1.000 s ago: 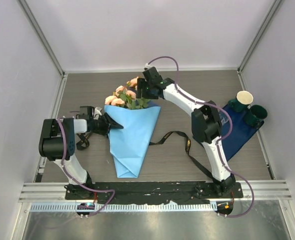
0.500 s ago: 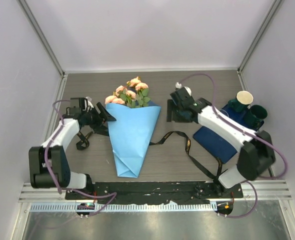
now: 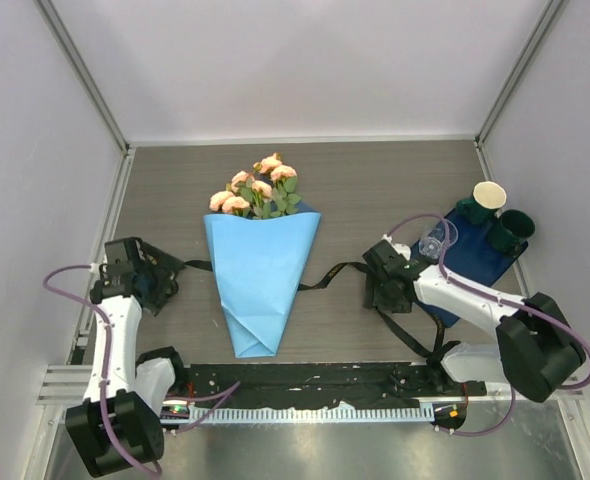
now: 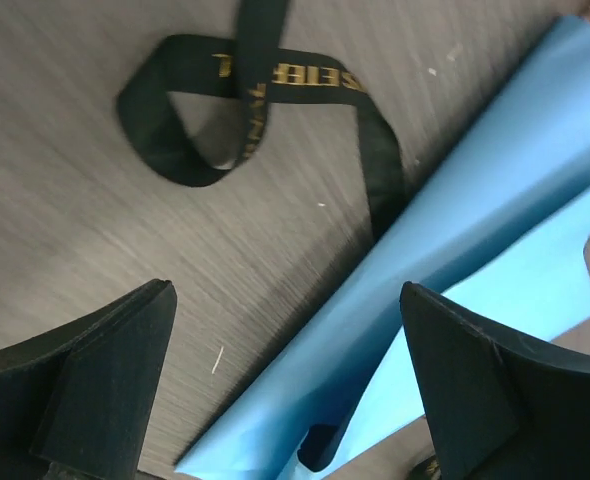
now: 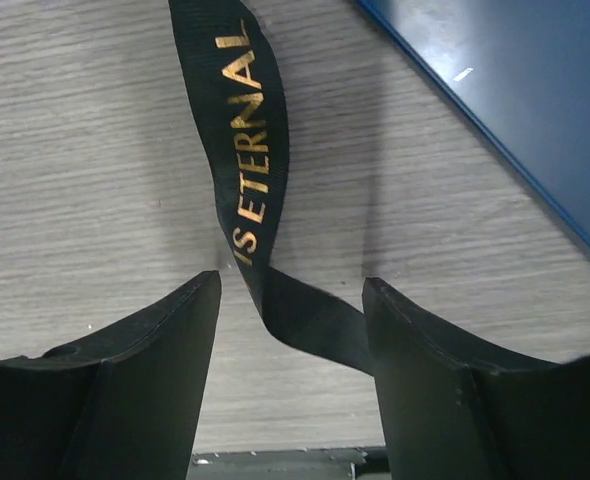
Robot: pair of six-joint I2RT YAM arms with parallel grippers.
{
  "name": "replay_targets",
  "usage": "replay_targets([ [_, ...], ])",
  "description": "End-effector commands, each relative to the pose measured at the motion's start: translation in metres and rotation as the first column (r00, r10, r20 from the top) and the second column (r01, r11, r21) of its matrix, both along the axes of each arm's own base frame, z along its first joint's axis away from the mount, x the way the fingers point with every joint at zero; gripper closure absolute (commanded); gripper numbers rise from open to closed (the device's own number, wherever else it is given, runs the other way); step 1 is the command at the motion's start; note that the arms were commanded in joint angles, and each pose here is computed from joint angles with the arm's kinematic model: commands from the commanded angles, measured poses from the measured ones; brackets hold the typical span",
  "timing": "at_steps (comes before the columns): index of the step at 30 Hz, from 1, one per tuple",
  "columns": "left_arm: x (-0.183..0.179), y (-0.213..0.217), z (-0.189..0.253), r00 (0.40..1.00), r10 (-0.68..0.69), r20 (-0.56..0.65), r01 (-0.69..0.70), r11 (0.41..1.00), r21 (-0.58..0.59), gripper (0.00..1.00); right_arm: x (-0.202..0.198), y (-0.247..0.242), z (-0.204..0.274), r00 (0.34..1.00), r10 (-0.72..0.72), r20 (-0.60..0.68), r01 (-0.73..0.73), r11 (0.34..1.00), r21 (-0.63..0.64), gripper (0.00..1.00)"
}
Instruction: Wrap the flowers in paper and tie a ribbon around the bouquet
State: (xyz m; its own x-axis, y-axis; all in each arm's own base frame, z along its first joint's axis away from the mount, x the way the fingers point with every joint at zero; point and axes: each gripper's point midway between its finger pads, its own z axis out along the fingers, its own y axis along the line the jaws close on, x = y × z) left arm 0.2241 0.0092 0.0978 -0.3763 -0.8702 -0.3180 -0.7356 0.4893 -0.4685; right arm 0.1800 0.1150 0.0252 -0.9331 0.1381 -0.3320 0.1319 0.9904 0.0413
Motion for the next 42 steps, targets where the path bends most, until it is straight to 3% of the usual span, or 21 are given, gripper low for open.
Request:
replay_targets([
  [1,-0.022,0.023,-0.01,0.963,0.238,-0.129,-0.245,0.969,-0.037,0.0,0.017,0.014,-0.013,0.997,-0.053,0.056,0.051,0.998,0.035,0.36],
  [4,-0.03,0.033,-0.017,0.924,0.323,-0.206,-0.339,0.94,-0.047,0.0,0.018,0.012,-0.024,0.993,-0.081,0.086,0.077,0.996,0.049,0.47],
  [6,-0.03,0.045,-0.021,0.902,0.379,-0.204,-0.39,0.92,-0.016,0.0,0.018,0.012,-0.023,0.991,-0.084,0.109,0.077,0.995,0.063,0.79],
  [7,-0.034,0.052,-0.022,0.883,0.415,-0.217,-0.424,0.905,0.005,0.0,0.024,0.015,-0.012,0.986,-0.077,0.146,0.065,0.994,0.089,1.0],
  [11,-0.039,0.079,-0.023,0.831,0.507,-0.227,-0.491,0.862,0.128,0.0,0.066,0.059,0.071,0.946,-0.002,0.323,-0.08,0.967,0.241,1.0],
  [15,-0.003,0.084,-0.029,0.904,0.406,-0.135,-0.396,0.914,0.092,0.0,0.084,0.133,0.155,0.913,0.097,0.395,-0.29,0.836,0.465,1.0],
  [17,0.024,0.083,-0.025,0.937,0.345,-0.062,-0.342,0.938,0.052,0.0,0.09,0.172,0.204,0.89,0.118,0.44,-0.38,0.724,0.576,1.0],
  [18,0.032,0.08,-0.03,0.944,0.319,-0.081,-0.318,0.948,0.028,0.0,0.089,0.191,0.211,0.887,0.135,0.441,-0.403,0.693,0.598,1.0],
  [20,0.034,0.086,-0.032,0.942,0.316,-0.115,-0.312,0.949,0.047,0.0,0.094,0.228,0.26,0.861,0.111,0.496,-0.464,0.571,0.677,1.0],
  [21,0.033,0.091,-0.033,0.932,0.331,-0.148,-0.324,0.944,0.069,0.0,0.097,0.249,0.257,0.871,0.124,0.476,-0.463,0.529,0.711,1.0],
  [23,0.033,0.1,-0.031,0.927,0.341,-0.159,-0.326,0.939,0.114,0.0,0.085,0.296,0.314,0.842,0.098,0.53,-0.533,0.302,0.791,1.0],
  [24,0.034,0.103,-0.027,0.924,0.349,-0.156,-0.332,0.935,0.125,0.0,0.091,0.321,0.302,0.851,0.111,0.514,-0.523,0.274,0.807,1.0],
  [26,0.038,0.105,-0.021,0.923,0.361,-0.131,-0.345,0.93,0.126,0.0,0.078,0.361,0.342,0.811,0.097,0.577,-0.585,0.128,0.801,1.0],
  [27,0.041,0.107,-0.02,0.921,0.37,-0.122,-0.356,0.926,0.126,0.0,0.077,0.375,0.345,0.821,0.09,0.564,-0.571,0.096,0.815,1.0],
  [28,0.046,0.109,-0.024,0.919,0.375,-0.118,-0.362,0.924,0.121,0.0,0.085,0.395,0.326,0.829,0.091,0.551,-0.558,0.1,0.824,1.0],
  [29,0.051,0.106,-0.027,0.927,0.354,-0.125,-0.344,0.934,0.094,0.0,0.081,0.408,0.341,0.816,0.079,0.572,-0.577,0.068,0.814,1.0],
  [31,0.063,0.104,-0.03,0.934,0.323,-0.151,-0.316,0.946,0.071,0.0,0.09,0.424,0.322,0.818,0.086,0.568,-0.575,0.102,0.812,0.99],
  [33,0.062,0.103,-0.051,0.908,0.306,-0.287,-0.301,0.952,0.064,0.0,0.098,0.429,0.318,0.817,0.059,0.574,-0.577,0.117,0.808,0.99],
  [36,0.068,0.113,-0.068,0.876,0.307,-0.371,-0.278,0.952,0.131,0.0,0.106,0.435,0.312,0.811,0.035,0.584,-0.583,0.121,0.803,0.99],
  [42,0.1,0.106,-0.079,0.893,0.26,-0.368,-0.184,0.956,0.228,0.0,0.114,0.445,0.295,0.818,0.027,0.574,-0.573,0.111,0.812,0.99],
])
